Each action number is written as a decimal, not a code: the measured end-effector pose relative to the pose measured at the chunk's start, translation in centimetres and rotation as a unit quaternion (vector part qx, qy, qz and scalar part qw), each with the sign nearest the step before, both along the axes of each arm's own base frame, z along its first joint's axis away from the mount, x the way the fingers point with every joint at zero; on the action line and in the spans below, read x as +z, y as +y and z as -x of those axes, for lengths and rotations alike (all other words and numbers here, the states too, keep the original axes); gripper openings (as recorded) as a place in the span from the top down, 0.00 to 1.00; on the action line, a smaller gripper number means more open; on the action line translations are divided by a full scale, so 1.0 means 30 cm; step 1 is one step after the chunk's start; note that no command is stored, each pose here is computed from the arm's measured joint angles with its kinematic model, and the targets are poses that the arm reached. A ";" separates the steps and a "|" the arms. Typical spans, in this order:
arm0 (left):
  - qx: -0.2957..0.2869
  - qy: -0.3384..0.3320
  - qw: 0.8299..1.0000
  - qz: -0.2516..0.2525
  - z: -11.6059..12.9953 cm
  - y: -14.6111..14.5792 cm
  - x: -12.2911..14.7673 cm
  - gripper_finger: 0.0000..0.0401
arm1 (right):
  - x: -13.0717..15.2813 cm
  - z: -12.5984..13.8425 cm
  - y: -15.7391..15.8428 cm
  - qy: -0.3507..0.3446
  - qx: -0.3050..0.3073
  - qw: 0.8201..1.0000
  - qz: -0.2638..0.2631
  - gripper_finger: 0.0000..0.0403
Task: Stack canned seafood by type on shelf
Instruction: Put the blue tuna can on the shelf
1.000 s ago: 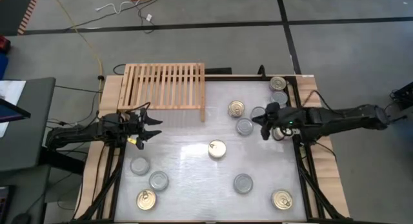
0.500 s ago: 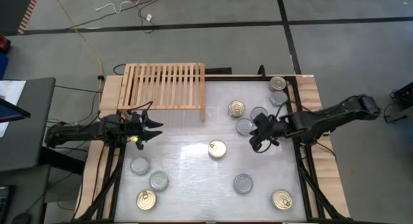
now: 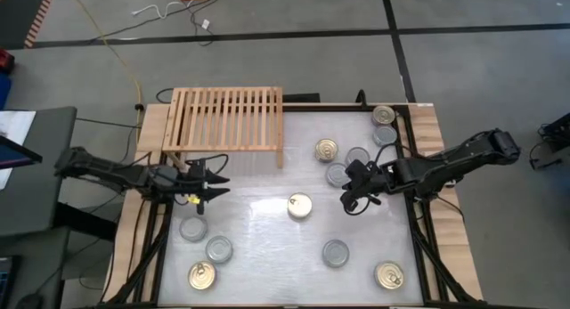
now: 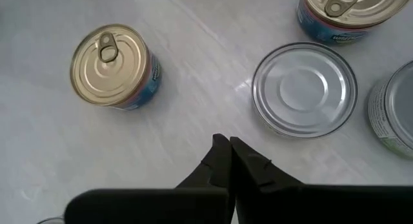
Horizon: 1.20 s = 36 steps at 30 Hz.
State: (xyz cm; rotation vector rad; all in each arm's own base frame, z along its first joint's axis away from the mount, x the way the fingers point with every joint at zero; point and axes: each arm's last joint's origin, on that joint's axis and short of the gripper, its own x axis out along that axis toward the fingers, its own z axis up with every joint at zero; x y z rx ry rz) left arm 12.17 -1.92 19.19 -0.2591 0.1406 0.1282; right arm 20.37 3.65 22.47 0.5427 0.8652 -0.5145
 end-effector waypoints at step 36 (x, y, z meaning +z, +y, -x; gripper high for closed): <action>0.106 0.169 0.968 0.152 -0.649 -0.261 0.032 0.62 | -0.054 -0.098 0.038 -0.057 -0.061 0.996 -0.015 0.91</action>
